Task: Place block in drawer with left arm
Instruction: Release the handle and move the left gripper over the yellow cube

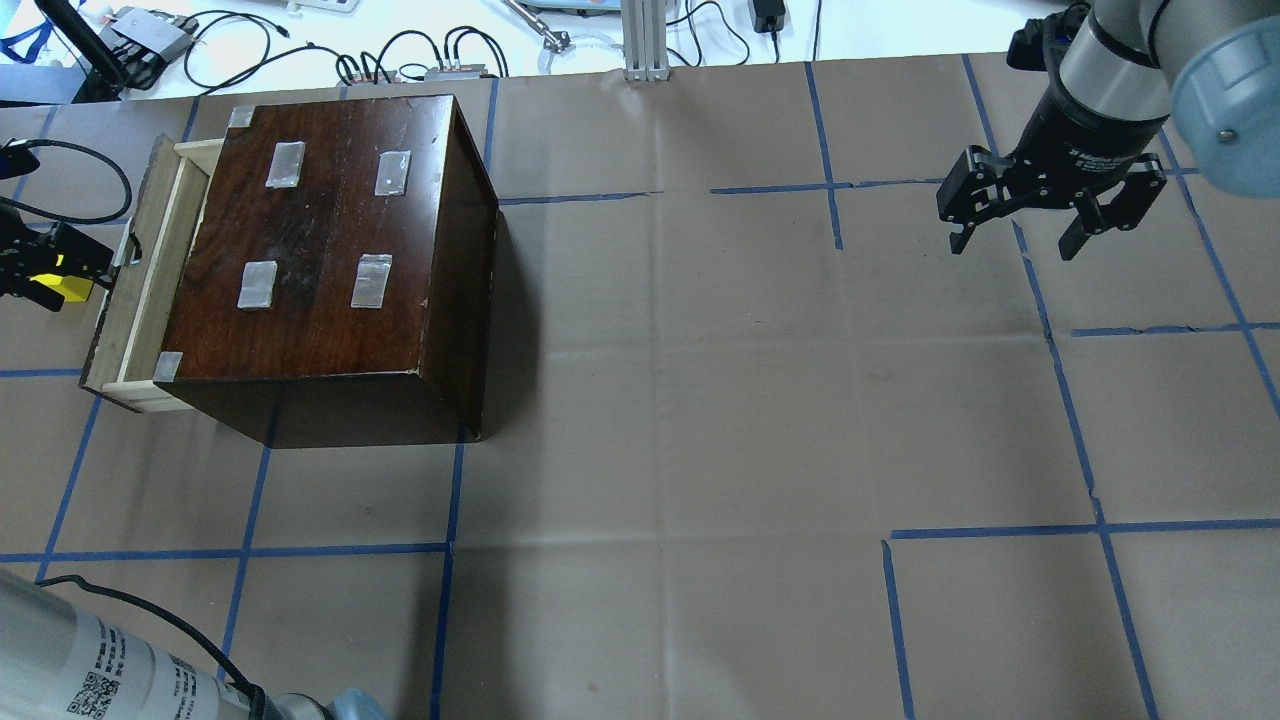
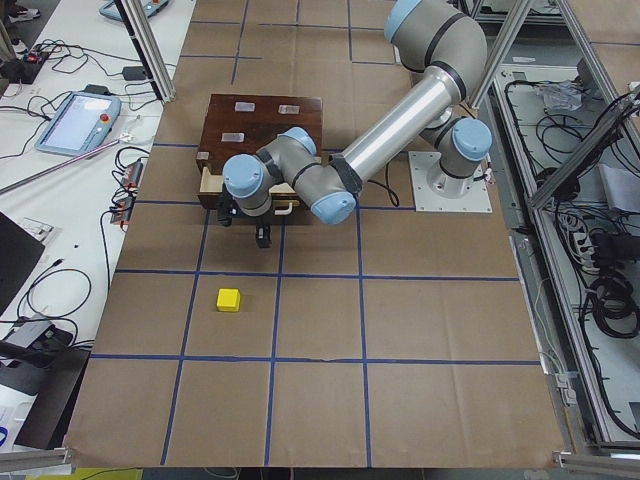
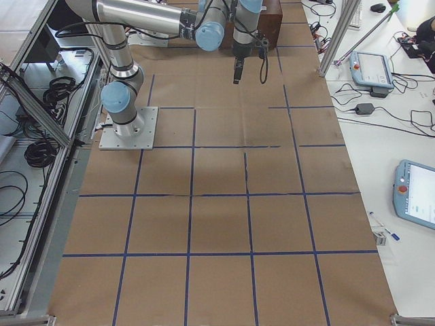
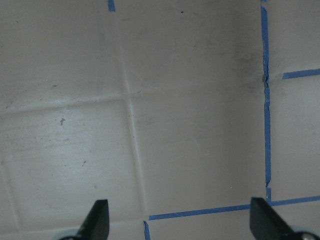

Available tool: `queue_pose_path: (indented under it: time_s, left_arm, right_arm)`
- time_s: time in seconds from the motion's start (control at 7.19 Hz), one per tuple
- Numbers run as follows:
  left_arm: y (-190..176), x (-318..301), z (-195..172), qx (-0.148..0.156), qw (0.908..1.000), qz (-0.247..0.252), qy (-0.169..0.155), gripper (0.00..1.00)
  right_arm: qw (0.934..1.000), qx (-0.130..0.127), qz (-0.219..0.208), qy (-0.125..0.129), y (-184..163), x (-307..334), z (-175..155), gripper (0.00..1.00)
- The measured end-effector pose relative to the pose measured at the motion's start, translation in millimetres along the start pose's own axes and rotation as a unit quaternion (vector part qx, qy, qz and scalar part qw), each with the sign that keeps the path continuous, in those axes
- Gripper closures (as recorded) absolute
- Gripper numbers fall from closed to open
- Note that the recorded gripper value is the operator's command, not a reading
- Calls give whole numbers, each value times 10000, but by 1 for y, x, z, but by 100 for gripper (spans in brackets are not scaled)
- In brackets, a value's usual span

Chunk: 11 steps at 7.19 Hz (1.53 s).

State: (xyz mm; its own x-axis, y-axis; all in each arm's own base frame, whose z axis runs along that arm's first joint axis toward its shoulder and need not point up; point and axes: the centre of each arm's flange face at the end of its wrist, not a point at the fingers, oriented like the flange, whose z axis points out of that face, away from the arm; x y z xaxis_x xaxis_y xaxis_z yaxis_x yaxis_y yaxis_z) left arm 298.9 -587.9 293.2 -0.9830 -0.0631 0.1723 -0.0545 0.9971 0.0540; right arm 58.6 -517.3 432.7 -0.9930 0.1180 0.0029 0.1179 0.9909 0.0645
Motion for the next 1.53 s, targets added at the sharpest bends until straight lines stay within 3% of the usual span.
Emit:
queue_pose_path:
  time_s: [1.53]
  left_arm:
    - [5, -44, -15, 153, 9998, 21, -86, 1]
  right_arm:
    - [10000, -2, -2, 0, 0, 0, 0, 0]
